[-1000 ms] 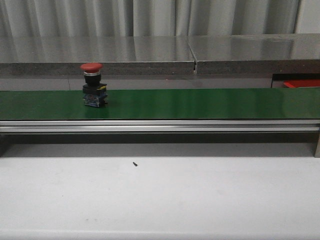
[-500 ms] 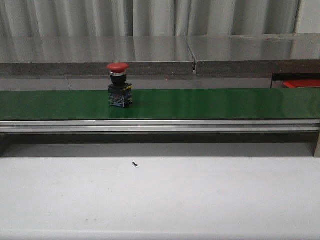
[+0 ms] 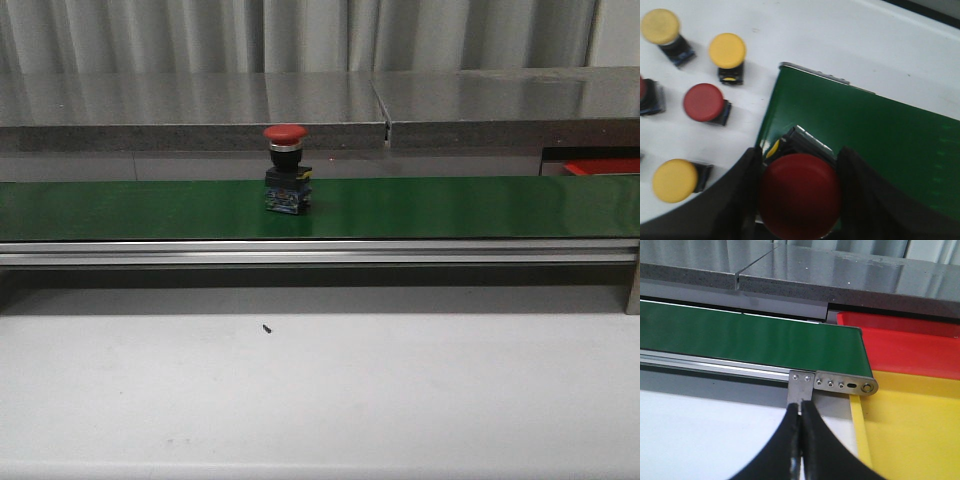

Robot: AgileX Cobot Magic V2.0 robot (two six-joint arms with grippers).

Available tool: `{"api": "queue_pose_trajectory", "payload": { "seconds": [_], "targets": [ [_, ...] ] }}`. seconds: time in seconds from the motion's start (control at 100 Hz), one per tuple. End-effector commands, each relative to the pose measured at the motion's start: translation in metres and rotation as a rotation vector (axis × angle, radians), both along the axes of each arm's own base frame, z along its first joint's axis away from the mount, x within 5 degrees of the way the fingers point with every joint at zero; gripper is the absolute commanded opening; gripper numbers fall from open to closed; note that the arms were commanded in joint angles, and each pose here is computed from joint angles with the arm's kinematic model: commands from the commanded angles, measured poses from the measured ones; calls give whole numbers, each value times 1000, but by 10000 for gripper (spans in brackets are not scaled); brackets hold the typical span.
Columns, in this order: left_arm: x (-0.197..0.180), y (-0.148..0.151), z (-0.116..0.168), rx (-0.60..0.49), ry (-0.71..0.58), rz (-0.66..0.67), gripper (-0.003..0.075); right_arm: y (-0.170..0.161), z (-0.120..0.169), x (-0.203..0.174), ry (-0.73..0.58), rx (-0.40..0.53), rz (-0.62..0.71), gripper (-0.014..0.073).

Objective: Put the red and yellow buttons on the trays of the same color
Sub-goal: 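Set the second red button on the belt and release it, then lower the right gripper onto the first red button at the belt end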

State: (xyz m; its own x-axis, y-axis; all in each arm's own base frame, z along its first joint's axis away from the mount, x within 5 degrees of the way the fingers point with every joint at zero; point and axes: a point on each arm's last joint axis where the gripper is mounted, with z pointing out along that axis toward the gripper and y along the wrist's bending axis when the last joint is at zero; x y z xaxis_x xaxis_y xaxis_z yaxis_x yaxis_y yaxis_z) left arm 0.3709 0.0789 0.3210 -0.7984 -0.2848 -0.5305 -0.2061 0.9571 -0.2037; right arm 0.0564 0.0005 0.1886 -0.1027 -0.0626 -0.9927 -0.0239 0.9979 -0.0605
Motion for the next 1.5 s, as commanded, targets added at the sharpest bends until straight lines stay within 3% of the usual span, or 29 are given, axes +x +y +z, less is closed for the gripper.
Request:
{"api": "queue_pose_trajectory", "payload": {
  "seconds": [0.0, 0.2, 0.28, 0.35, 0.47, 0.54, 0.66, 0.85, 1.0, 1.17, 1.31, 1.49],
  "targets": [
    [13, -19, 12, 4, -74, -46, -19, 0, 8, 0, -91, -8, 3, -66],
    [34, -34, -17, -13, -2, -96, -11, 0, 8, 0, -91, -8, 3, -66],
    [35, -38, -19, -9, 1, -113, 57, 0, 8, 0, -92, -8, 3, -66],
    [36, -41, -14, 5, -6, -145, 198, 0, 9, 0, -104, -7, 4, -66],
    [38, -48, 1, 13, -39, -172, 588, 1, 13, -1, -150, -6, 8, -66],
    [38, -53, 15, 21, -67, -189, 725, 1, 16, -1, -180, -6, 11, -66],
    [33, -62, 34, 28, -99, -218, 638, 1, 22, -1, -218, -2, 14, -66],
    [13, -70, 64, 55, -167, -246, 638, 0, 51, -6, -207, 15, 5, -66],
    [-18, -79, 99, 103, -296, -280, 638, 0, 82, 7, -19, 27, -6, -66],
    [-71, -91, 110, 130, -430, -287, 596, 1, 127, 52, 190, 21, -17, -66],
    [-120, -99, 92, 138, -531, -277, 468, 2, 154, 100, 263, 19, -19, -66],
    [-175, -98, 50, 140, -588, -251, 165, 4, 164, 151, 349, 20, -20, -66]
  ]
}}
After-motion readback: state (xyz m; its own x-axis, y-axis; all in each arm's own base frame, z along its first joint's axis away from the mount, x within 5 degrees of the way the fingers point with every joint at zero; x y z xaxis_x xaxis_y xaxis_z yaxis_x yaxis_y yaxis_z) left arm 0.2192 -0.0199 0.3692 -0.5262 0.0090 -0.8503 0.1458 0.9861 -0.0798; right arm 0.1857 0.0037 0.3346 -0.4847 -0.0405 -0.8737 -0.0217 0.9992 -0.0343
